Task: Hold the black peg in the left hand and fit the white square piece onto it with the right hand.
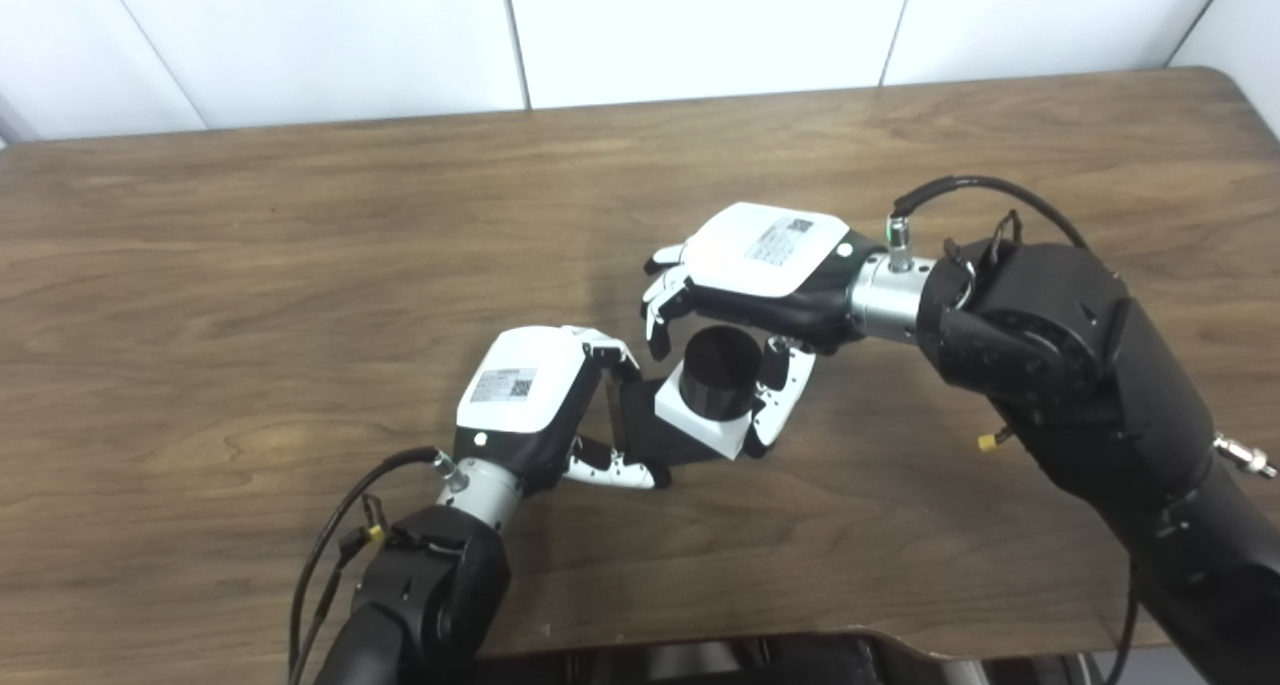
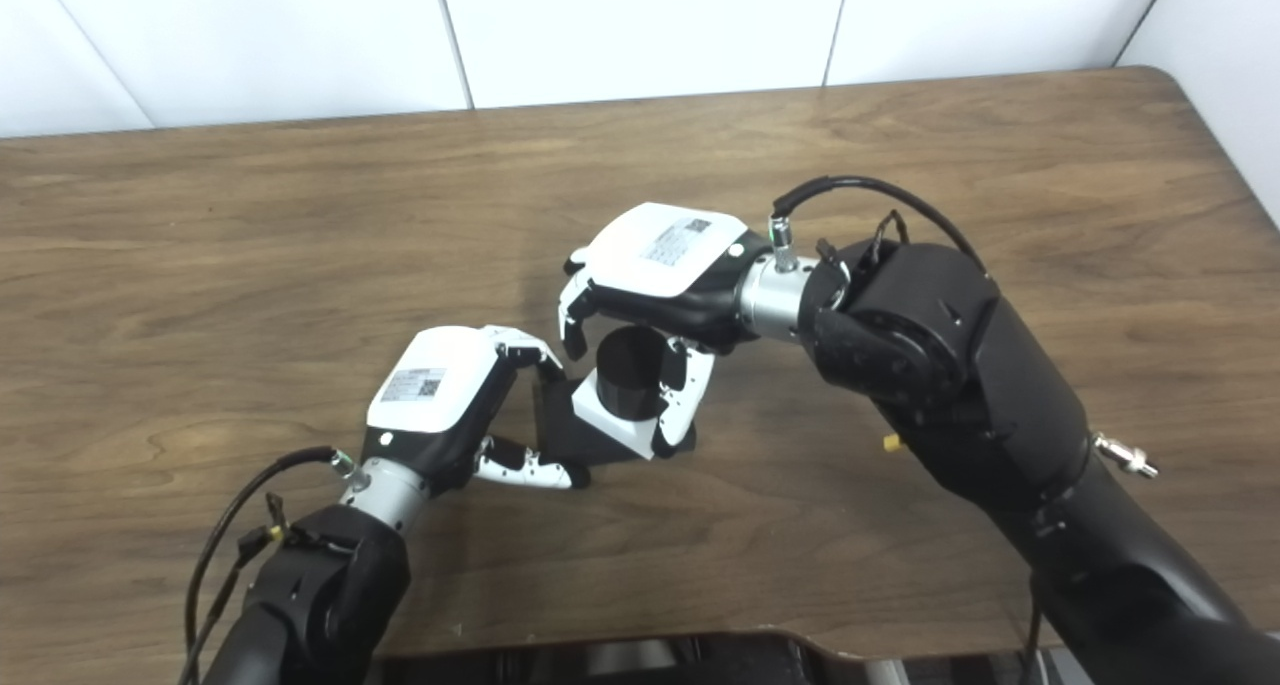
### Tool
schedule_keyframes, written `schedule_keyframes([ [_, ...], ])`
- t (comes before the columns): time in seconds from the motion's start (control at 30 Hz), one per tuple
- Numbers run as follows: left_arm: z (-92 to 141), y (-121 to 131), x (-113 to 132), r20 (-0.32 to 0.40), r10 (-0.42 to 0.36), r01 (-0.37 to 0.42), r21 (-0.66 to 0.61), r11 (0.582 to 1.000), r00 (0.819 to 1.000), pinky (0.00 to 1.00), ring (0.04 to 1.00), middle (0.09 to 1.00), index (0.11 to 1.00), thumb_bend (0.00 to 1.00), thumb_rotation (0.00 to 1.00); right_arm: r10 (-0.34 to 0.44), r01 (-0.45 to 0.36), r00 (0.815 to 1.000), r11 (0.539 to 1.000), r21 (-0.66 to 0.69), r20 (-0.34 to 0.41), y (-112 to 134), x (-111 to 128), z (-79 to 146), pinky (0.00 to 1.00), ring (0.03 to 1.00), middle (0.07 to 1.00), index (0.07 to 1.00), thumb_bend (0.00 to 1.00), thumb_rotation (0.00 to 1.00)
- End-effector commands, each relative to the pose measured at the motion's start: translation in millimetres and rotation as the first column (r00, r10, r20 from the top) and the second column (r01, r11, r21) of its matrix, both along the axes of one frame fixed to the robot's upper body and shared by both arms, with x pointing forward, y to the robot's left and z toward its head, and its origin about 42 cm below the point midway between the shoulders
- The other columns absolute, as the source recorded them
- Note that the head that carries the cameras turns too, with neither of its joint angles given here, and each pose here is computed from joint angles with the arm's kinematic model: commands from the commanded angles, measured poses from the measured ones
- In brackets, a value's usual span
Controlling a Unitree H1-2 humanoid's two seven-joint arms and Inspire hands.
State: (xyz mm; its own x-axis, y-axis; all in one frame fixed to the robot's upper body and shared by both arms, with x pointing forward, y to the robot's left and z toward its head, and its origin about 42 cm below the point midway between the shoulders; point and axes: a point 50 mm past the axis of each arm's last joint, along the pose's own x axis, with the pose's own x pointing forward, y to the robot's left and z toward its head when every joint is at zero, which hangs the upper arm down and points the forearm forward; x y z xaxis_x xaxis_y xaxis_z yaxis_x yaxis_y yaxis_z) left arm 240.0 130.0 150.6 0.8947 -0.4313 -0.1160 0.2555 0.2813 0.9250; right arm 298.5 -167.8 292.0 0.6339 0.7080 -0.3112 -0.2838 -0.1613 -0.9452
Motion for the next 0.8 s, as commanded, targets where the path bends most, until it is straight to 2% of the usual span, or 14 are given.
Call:
schedule_keyframes([
  [0.0,-4.7,-2.8,-2.7,-0.039,-0.02,0.021,0.02,1.0,0.999,0.77,0.805,0.741,0.485,0.52,0.06,0.004,-0.008,0.997,0.999,0.049,0.081,0.8,4.0,21.5,0.88,0.917,0.818,0.664,0.99,0.36],
  [0.27,-7.7,1.8,-0.2,-0.052,-0.011,0.013,0.04,0.999,0.999,0.74,0.792,0.744,0.496,0.52,0.08,0.002,-0.01,0.994,0.998,0.067,0.112,0.5,8.2,36.1,0.89,0.919,0.822,0.666,1.0,0.36],
  [0.3,-7.8,2.5,0.1,-0.064,-0.013,0.017,0.059,0.998,0.998,0.76,0.805,0.758,0.604,0.72,0.19,0.002,-0.01,0.994,0.998,0.069,0.112,0.2,8.0,36.9,0.89,0.918,0.82,0.664,1.0,0.36],
  [0.37,-7.9,4.6,0.6,-0.105,-0.017,0.027,0.1,0.995,0.994,0.81,0.843,0.798,0.72,0.84,0.3,0.0,-0.008,0.994,0.998,0.069,0.111,0.6,7.7,38.4,0.89,0.919,0.819,0.662,1.0,0.36],
  [0.5,-9.9,10.8,1.2,-0.215,-0.041,0.079,0.17,0.982,0.976,0.95,0.945,0.918,0.895,0.95,0.42,-0.004,-0.005,0.993,0.997,0.079,0.116,1.7,7.3,40.6,0.9,0.921,0.818,0.662,1.0,0.36],
  [0.57,-10.8,14.0,1.4,-0.23,-0.045,0.088,0.182,0.979,0.972,0.96,0.958,0.949,0.924,0.99,0.45,-0.004,-0.006,0.993,0.996,0.085,0.121,2.5,8.2,40.3,0.89,0.917,0.814,0.658,1.0,0.36],
  [0.77,-5.3,20.7,4.5,-0.219,-0.039,0.082,0.19,0.978,0.975,0.98,0.976,0.963,0.945,1.0,0.47,-0.018,0.007,0.993,0.995,0.096,0.118,2.6,9.6,38.3,0.9,0.922,0.816,0.658,1.0,0.37],
])
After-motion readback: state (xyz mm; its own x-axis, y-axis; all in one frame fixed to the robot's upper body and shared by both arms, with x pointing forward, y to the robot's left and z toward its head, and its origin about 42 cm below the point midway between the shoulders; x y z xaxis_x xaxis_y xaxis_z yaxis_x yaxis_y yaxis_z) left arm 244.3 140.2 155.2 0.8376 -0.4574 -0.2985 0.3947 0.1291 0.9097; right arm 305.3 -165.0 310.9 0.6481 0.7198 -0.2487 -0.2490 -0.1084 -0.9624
